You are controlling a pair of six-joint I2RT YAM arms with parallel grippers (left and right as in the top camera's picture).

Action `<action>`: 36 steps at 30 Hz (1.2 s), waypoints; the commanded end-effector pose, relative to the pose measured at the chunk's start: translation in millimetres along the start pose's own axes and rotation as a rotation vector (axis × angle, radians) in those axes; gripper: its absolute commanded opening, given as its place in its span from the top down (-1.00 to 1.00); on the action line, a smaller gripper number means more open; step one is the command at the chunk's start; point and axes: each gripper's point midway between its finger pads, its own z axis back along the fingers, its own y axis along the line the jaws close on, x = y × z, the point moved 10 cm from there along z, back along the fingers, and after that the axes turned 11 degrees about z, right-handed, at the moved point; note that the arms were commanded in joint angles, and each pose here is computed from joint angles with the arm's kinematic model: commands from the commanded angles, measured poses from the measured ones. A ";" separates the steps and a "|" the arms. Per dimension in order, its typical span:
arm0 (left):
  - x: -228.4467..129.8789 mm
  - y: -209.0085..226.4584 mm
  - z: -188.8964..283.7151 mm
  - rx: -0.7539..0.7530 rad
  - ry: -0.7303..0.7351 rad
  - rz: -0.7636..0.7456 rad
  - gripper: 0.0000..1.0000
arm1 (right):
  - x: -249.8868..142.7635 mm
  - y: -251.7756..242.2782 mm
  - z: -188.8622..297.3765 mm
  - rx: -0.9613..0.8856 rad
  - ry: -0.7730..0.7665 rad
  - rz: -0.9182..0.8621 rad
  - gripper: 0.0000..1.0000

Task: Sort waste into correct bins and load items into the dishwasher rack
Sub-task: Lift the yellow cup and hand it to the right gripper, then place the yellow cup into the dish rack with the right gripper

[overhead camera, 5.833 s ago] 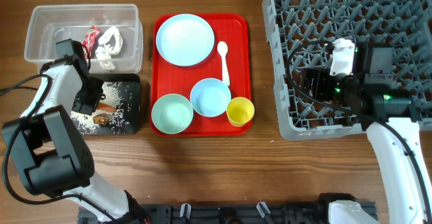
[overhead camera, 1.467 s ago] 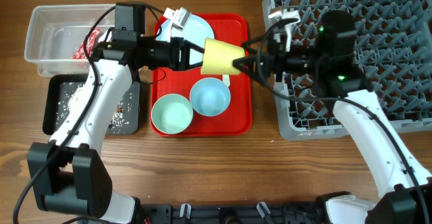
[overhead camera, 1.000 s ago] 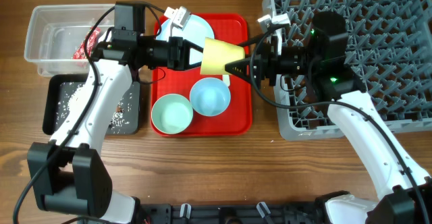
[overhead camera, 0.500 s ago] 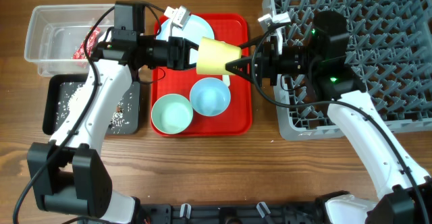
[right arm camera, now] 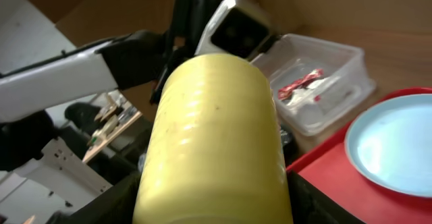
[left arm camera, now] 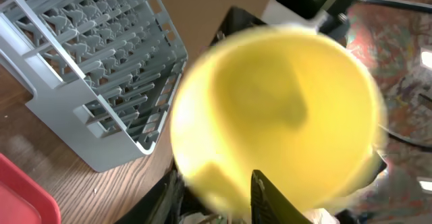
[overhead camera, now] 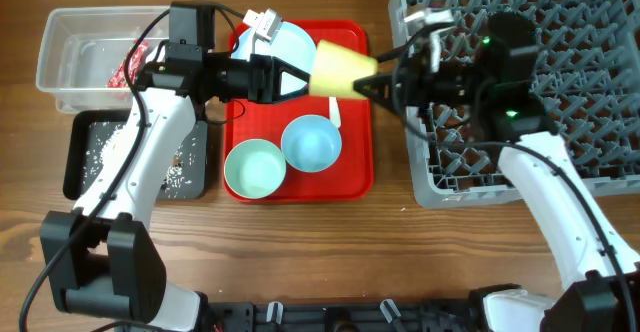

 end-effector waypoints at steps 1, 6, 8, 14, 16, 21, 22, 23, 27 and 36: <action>0.6 -10.8 1.4 -0.003 -0.004 -0.040 0.31 | 2.8 -7.3 20.7 0.007 -0.015 -0.027 0.03; 1.8 -8.4 1.5 0.028 -0.021 -0.039 0.29 | -10.5 -30.9 54.7 -0.234 -0.037 -0.209 0.20; 2.5 -6.3 1.6 0.055 -0.034 -0.035 0.27 | -18.9 -38.7 66.7 -0.365 -0.028 -0.270 0.20; 4.6 12.7 5.0 0.286 -0.137 0.034 0.16 | -30.6 -36.3 88.3 -0.666 0.018 -0.365 0.20; 4.0 21.9 8.3 0.402 -0.178 0.072 0.14 | -24.8 -27.4 95.6 -0.775 0.024 -0.362 0.21; 0.0 41.8 19.8 0.682 -0.262 0.150 0.14 | -4.2 0.0 119.1 -1.095 0.094 -0.371 0.21; -1.2 45.1 22.6 0.735 -0.276 0.164 0.15 | -1.1 6.0 124.5 -1.162 0.115 -0.382 0.21; -2.5 48.0 25.1 0.784 -0.286 0.176 0.15 | 1.1 11.5 129.1 -1.218 0.141 -0.393 0.21; -6.9 55.8 33.6 0.931 -0.314 0.210 0.14 | -3.6 26.0 139.0 -1.329 0.256 -0.452 0.21; -9.0 59.1 38.0 1.002 -0.327 0.223 0.14 | -41.5 19.6 135.8 -1.262 0.523 -0.643 0.21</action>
